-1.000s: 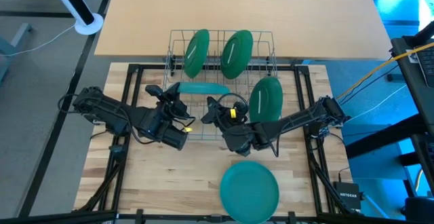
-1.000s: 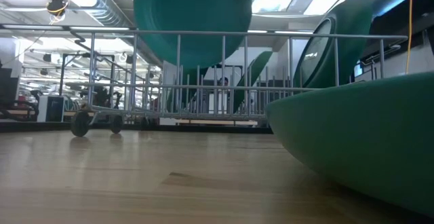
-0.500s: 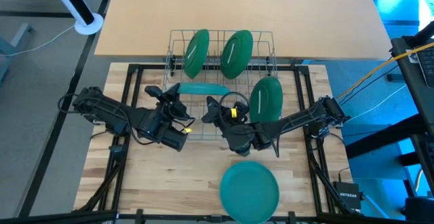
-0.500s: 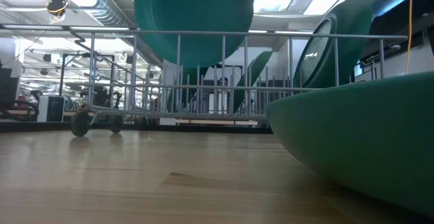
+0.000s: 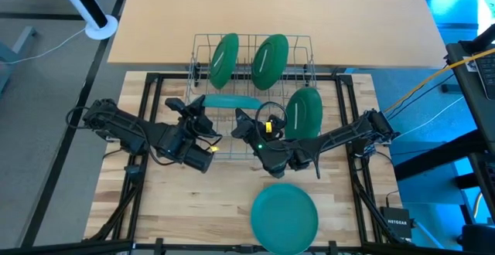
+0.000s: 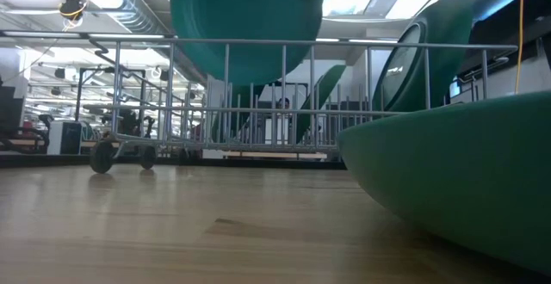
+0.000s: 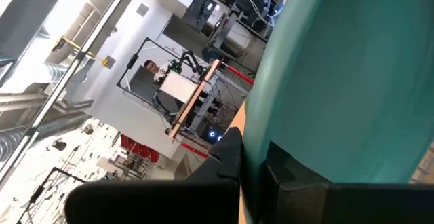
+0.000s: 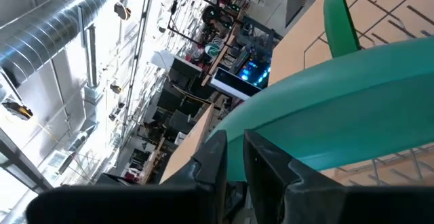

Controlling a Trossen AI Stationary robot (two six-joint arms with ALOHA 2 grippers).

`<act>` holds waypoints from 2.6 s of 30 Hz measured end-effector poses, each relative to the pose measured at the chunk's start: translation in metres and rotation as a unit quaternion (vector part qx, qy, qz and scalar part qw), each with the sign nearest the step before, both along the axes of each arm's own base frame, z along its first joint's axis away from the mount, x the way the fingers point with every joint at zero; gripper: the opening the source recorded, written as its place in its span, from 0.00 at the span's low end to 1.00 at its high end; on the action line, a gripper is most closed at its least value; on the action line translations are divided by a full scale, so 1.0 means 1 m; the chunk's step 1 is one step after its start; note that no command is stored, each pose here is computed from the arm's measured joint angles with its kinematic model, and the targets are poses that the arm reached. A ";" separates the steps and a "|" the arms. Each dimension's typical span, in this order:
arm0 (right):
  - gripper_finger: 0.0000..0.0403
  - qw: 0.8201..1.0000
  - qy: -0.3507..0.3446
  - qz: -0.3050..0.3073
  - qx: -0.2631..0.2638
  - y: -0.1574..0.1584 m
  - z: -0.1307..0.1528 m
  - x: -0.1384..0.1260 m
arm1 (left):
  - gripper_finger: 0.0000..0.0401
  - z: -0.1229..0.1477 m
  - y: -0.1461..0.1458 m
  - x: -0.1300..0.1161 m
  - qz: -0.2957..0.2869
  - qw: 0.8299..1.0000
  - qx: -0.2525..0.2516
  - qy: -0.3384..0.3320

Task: Sort dishes
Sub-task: Put the top light green plate in the dish rack

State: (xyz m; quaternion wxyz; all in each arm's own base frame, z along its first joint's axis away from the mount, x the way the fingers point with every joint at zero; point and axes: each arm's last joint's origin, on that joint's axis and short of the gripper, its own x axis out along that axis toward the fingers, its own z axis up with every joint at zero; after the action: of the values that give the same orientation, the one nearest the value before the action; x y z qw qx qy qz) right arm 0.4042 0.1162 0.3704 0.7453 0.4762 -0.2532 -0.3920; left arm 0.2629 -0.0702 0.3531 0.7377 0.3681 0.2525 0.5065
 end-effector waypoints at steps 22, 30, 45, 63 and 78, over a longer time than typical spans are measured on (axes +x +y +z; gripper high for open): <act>0.14 1.000 0.003 0.006 -0.002 0.000 0.000 0.000 | 0.00 0.000 -0.001 -0.001 -0.003 1.000 0.003 0.008; 0.14 1.000 0.003 0.006 -0.002 0.000 0.000 0.000 | 0.00 0.000 -0.001 -0.001 -0.003 1.000 0.004 0.011; 0.14 1.000 0.006 0.005 -0.003 0.000 0.000 0.000 | 0.00 0.030 0.014 -0.001 0.024 0.999 0.016 0.046; 0.14 1.000 -0.017 0.011 0.002 0.006 0.005 -0.002 | 0.00 0.067 0.015 -0.070 -0.028 0.998 -0.022 -0.054; 0.14 0.999 -0.026 0.039 0.002 -0.001 0.006 0.002 | 0.00 0.032 0.018 -0.062 -0.012 0.999 -0.016 -0.040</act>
State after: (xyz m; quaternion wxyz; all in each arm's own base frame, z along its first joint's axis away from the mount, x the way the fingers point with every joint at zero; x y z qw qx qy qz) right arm 0.4065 0.1147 0.3767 0.7522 0.4974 -0.2527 -0.3505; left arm 0.2014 -0.0520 0.3854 0.7592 0.3388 0.2265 0.5075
